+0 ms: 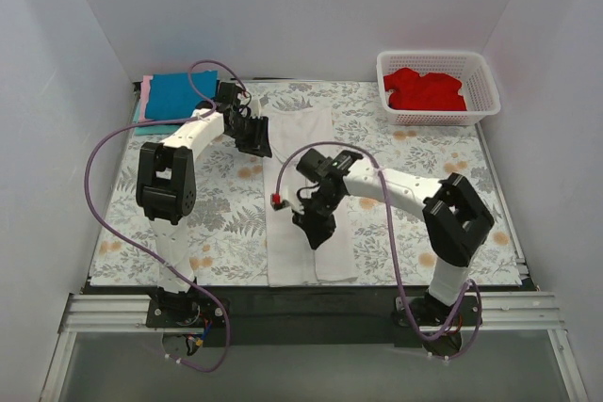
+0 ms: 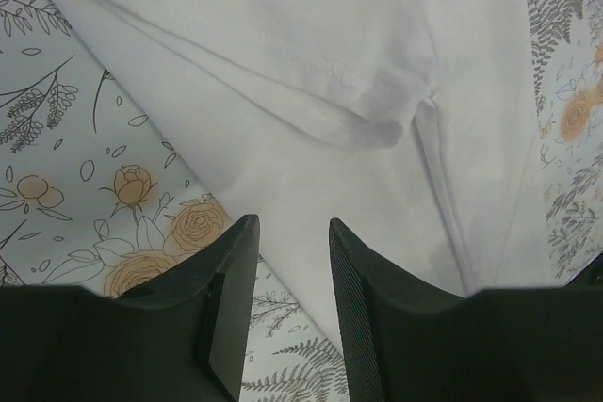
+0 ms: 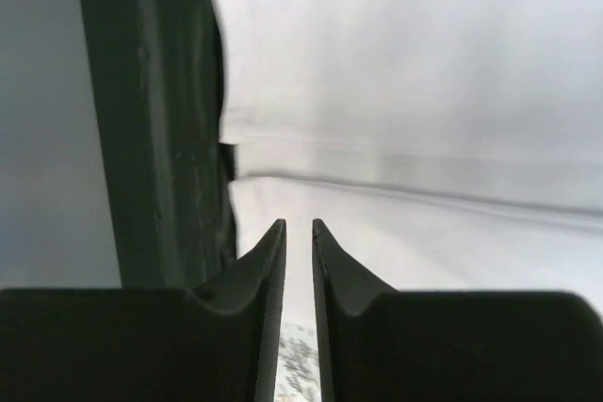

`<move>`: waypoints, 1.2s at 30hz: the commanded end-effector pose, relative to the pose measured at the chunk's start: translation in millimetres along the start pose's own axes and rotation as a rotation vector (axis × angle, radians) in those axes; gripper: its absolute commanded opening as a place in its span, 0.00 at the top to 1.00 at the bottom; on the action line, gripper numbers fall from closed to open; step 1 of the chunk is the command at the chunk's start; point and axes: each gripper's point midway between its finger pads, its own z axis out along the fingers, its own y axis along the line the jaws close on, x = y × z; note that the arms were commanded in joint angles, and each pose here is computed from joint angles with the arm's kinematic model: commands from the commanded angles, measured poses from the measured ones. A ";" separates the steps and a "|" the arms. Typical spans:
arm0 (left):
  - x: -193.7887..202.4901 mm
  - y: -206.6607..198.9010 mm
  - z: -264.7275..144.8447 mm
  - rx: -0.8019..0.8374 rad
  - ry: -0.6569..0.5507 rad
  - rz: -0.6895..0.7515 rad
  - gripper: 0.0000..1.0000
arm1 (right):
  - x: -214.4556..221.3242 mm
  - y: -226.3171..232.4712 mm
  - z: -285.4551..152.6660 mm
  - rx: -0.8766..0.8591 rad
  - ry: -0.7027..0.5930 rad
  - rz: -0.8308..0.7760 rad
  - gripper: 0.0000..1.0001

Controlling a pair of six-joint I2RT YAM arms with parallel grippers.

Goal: Fold and stack the t-shirts
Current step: Fold the tshirt

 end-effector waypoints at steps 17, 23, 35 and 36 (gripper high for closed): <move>22.6 16.1 44.3 -0.021 0.085 -0.043 0.70 | -7.0 -234.1 -111.2 0.551 -0.173 0.328 0.82; 12.3 33.4 60.9 -0.048 0.079 -0.033 0.71 | 18.4 -268.9 -111.7 0.633 -0.172 0.417 0.82; -38.1 53.8 71.7 -0.033 -0.005 -0.087 0.72 | 21.1 -330.0 -136.6 0.708 -0.220 0.386 0.79; -39.5 51.6 71.6 -0.028 -0.008 -0.092 0.72 | 21.2 -333.6 -137.8 0.719 -0.216 0.382 0.78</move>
